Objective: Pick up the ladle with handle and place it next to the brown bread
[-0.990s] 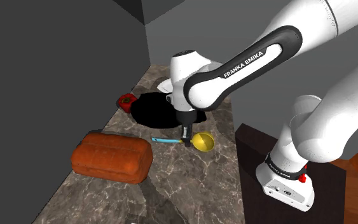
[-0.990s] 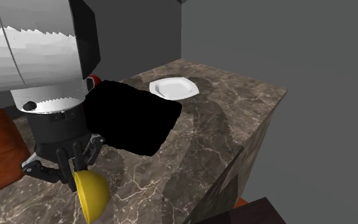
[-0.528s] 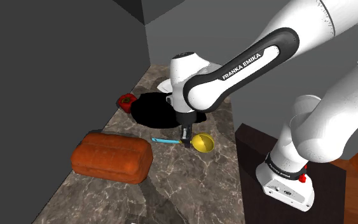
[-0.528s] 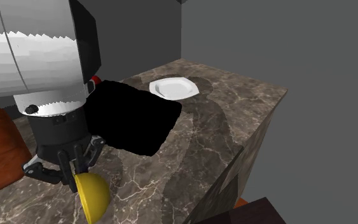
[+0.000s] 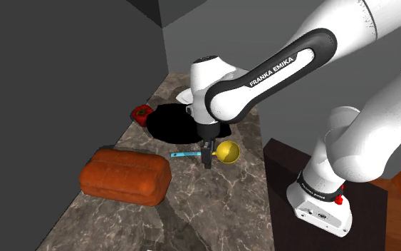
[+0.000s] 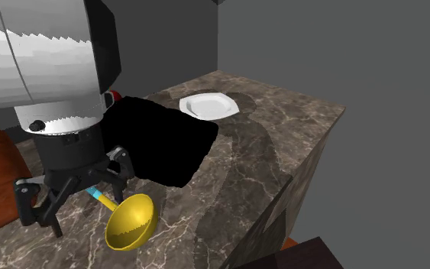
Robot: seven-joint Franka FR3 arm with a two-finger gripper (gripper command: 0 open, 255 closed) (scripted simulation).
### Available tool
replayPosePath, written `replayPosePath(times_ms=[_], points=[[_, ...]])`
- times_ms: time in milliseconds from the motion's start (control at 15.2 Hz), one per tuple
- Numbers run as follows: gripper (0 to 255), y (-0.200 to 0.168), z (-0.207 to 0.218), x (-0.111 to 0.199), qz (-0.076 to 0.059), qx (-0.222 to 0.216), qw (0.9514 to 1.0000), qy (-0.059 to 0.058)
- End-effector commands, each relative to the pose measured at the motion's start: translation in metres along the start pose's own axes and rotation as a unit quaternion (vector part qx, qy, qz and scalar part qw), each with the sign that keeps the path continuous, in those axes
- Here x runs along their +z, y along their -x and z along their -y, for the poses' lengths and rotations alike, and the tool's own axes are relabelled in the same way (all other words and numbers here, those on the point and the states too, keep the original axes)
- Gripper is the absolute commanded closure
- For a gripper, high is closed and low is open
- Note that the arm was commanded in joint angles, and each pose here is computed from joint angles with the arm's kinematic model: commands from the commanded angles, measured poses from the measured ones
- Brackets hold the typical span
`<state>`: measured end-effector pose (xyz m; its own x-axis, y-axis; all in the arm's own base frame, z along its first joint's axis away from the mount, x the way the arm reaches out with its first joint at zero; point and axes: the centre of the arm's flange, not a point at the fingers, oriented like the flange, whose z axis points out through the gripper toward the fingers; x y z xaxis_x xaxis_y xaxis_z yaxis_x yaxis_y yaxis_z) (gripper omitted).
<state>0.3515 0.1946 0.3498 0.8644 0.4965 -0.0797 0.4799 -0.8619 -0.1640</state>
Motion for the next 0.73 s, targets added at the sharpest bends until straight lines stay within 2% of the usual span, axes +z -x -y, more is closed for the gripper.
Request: replayPosePath(times_ms=[0, 132, 660], points=[[0, 0.0, 0.001, -0.02, 0.0, 0.0, 1.0, 0.0], [0, 0.0, 0.001, -0.044, 0.0, 0.0, 1.0, 0.0], [0, 0.0, 0.001, -0.044, 0.0, 0.0, 1.0, 0.0]])
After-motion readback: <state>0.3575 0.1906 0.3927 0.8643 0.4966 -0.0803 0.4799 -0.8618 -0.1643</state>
